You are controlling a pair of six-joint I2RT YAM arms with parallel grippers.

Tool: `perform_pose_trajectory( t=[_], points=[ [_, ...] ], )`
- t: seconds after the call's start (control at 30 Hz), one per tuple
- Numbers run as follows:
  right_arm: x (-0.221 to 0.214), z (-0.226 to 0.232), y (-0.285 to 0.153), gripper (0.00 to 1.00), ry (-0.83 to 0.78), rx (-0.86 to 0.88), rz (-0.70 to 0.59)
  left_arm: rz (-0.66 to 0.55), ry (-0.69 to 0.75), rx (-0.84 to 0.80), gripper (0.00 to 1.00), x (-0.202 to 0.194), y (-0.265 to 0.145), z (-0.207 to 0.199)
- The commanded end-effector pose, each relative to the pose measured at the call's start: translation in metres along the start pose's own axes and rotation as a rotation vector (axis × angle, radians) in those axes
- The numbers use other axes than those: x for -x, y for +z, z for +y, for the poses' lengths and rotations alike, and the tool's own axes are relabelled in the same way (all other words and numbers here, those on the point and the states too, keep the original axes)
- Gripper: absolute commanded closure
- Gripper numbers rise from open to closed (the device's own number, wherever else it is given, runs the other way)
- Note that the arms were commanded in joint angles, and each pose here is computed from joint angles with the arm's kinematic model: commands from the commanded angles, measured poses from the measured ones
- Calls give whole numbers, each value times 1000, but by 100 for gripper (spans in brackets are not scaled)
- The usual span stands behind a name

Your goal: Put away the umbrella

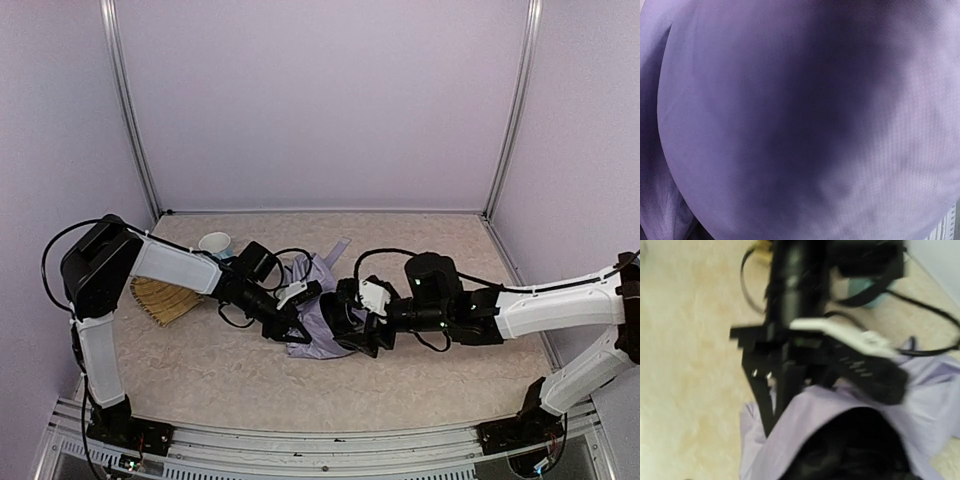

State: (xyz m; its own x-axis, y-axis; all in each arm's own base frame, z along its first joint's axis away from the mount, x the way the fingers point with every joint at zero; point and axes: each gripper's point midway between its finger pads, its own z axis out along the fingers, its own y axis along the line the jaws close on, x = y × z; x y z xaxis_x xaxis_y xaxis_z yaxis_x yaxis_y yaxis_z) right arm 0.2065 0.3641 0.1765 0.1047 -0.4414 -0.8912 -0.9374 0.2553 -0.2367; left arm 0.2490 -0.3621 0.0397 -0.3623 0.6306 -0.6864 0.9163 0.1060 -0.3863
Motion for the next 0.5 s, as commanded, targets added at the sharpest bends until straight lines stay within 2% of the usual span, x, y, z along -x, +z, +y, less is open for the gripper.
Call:
perform_pose_trajectory(
  t=[0.0, 0.13, 0.27, 0.37, 0.47],
  points=[
    [-6, 12, 32, 8, -263, -32, 66, 152, -152, -64, 76, -48, 12, -9],
    [-20, 22, 51, 4, -478, -5, 139, 174, -179, -79, 76, -50, 15, -8],
    [-33, 12, 65, 3, -622, -38, 216, 183, -184, -90, 76, -51, 16, -8],
    [-49, 4, 76, 2, -663, -27, 283, 197, -185, -106, 76, -52, 18, -8],
    [-75, -1, 86, 4, -611, 40, 370, 213, -187, -124, 77, -55, 19, -9]
  ],
)
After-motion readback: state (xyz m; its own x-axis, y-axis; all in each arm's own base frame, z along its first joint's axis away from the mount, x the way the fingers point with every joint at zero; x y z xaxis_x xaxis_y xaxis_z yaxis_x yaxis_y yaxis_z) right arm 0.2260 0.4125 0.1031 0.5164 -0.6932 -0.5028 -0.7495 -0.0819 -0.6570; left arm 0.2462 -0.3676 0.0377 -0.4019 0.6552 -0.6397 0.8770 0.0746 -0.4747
